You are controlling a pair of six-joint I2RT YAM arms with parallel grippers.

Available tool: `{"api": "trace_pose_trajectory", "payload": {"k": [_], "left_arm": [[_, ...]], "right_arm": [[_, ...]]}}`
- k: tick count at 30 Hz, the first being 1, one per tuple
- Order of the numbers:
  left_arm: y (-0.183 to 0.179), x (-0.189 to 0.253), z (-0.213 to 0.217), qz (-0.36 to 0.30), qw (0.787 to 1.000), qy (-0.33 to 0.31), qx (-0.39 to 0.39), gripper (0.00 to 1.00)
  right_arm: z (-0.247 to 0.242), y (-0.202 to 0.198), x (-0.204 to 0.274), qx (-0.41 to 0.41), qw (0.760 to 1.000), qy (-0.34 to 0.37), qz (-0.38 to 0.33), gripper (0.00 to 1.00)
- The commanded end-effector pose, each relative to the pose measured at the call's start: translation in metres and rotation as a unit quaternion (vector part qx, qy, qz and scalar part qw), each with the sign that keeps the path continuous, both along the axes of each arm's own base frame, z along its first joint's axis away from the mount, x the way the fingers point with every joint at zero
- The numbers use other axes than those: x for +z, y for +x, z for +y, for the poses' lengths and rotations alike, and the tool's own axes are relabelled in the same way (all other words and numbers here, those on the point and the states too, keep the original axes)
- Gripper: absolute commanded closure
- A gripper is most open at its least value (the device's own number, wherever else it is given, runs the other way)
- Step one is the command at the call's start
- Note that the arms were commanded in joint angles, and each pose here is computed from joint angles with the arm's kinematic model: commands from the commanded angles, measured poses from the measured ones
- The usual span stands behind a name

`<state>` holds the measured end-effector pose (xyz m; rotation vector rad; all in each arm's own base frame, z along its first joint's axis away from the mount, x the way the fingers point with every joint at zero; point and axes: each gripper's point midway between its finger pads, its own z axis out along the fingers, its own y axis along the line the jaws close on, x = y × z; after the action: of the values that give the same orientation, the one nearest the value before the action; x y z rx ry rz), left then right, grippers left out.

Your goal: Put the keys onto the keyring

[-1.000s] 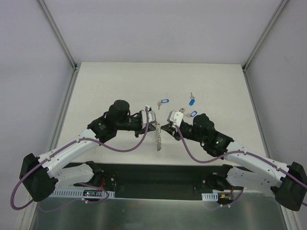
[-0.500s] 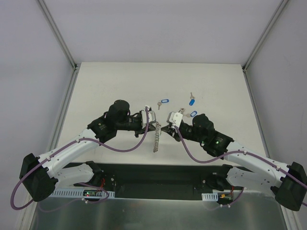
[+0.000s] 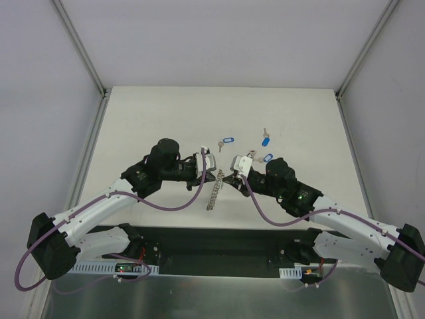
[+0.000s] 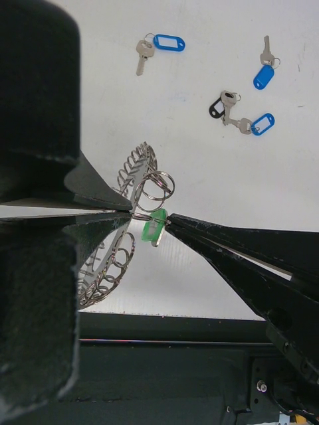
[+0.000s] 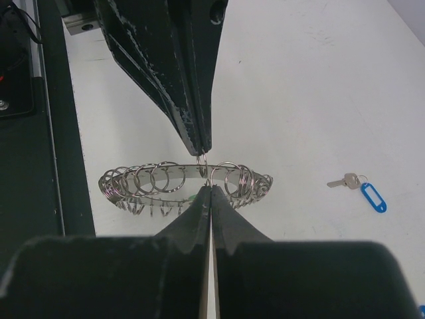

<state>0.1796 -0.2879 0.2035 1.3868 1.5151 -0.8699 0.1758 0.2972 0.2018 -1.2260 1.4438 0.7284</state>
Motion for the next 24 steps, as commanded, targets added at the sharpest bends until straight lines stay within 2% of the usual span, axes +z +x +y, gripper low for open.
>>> {"api": "trace_pose_trajectory", "payload": {"k": [1, 24], "left_arm": [[-0.001, 0.015, -0.008, -0.016, 0.999, -0.027, -0.013, 1.00], [0.001, 0.000, -0.012, 0.001, 1.000, -0.013, -0.019, 1.00]], "right_arm": [[0.009, -0.001, 0.018, 0.017, 0.999, 0.026, -0.018, 0.99], [0.003, 0.007, 0.003, -0.006, 1.000, 0.001, -0.018, 0.98]]}}
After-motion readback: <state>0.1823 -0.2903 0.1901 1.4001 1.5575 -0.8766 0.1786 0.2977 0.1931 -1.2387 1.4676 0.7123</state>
